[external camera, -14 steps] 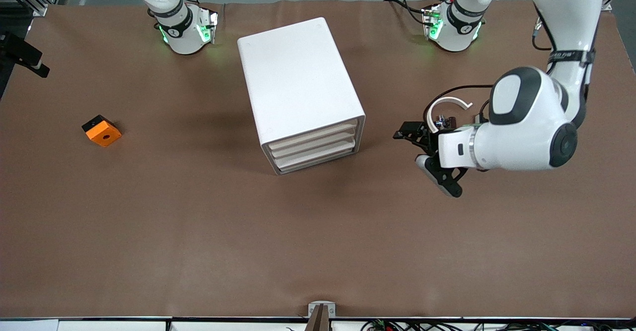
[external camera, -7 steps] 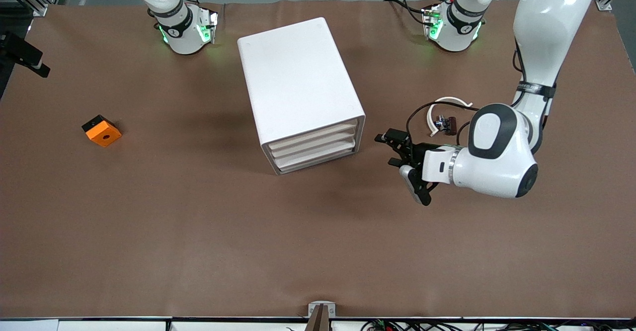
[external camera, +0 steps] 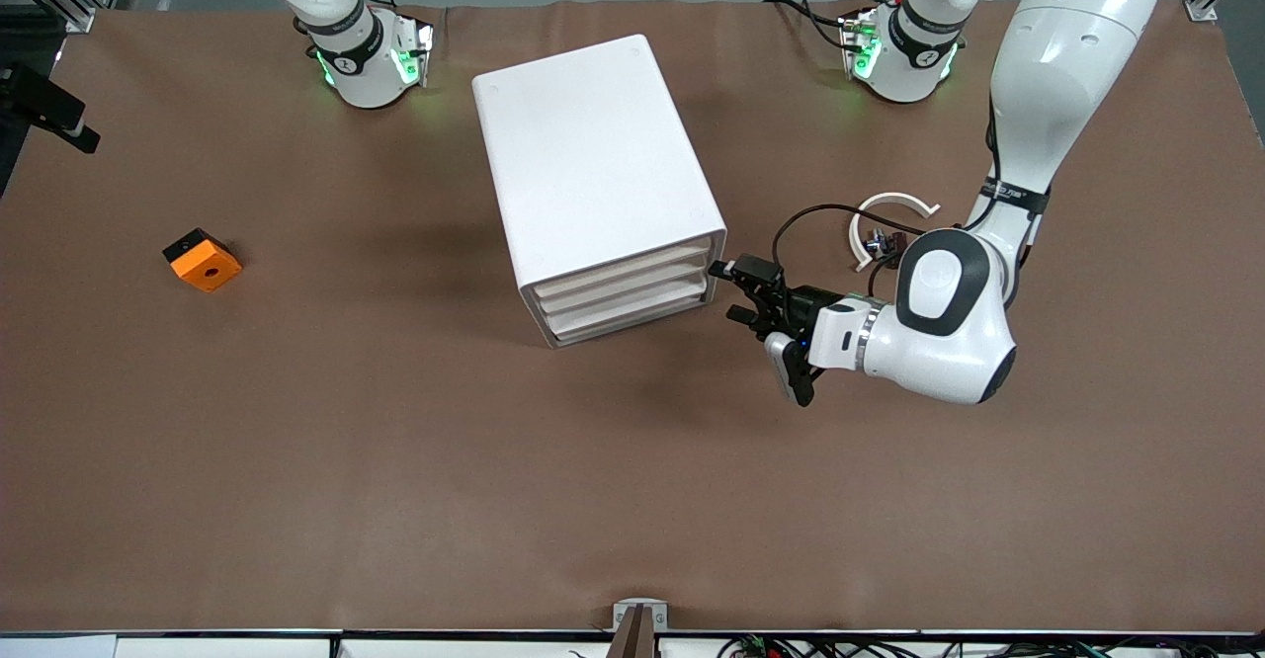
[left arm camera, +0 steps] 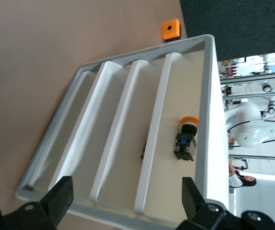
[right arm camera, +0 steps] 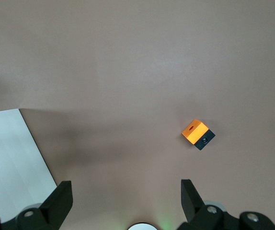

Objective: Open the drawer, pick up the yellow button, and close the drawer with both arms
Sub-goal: 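Grasp the top drawer handle with the left gripper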

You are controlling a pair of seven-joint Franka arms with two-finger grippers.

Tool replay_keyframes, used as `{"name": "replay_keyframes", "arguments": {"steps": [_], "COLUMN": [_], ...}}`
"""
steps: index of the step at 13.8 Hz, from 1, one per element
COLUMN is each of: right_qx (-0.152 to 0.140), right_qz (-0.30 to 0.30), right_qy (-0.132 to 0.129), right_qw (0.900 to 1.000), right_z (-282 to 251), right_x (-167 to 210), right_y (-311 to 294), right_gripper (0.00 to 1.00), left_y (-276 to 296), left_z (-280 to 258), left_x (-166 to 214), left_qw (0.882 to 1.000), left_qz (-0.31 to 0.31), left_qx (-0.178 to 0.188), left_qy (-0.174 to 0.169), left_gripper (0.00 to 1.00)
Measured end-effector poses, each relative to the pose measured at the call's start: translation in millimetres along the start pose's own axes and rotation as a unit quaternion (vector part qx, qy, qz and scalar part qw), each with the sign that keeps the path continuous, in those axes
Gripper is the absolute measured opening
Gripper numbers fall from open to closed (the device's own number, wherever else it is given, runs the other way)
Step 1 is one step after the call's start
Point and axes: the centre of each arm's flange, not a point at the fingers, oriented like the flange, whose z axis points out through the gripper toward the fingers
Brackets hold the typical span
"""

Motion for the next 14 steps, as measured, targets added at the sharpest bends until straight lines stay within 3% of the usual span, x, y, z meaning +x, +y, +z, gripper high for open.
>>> {"name": "replay_keyframes", "arguments": {"steps": [6, 14], "right_qx": [0.0, 0.0], "right_qz": [0.0, 0.0], "right_qy": [-0.001, -0.002], "right_qw": [1.0, 1.0], "right_z": [0, 1], "right_x": [0, 0], "right_y": [0, 0], "right_gripper": [1.0, 1.0], "left_y": [-4, -23], "left_z": [11, 14], "left_x": [6, 16], "left_qw": [0.999, 0.998], "left_qz": [-0.015, -0.009], "left_qx": [-0.046, -0.055], "left_qy": [0.025, 0.032], "left_gripper": [1.0, 1.0]}}
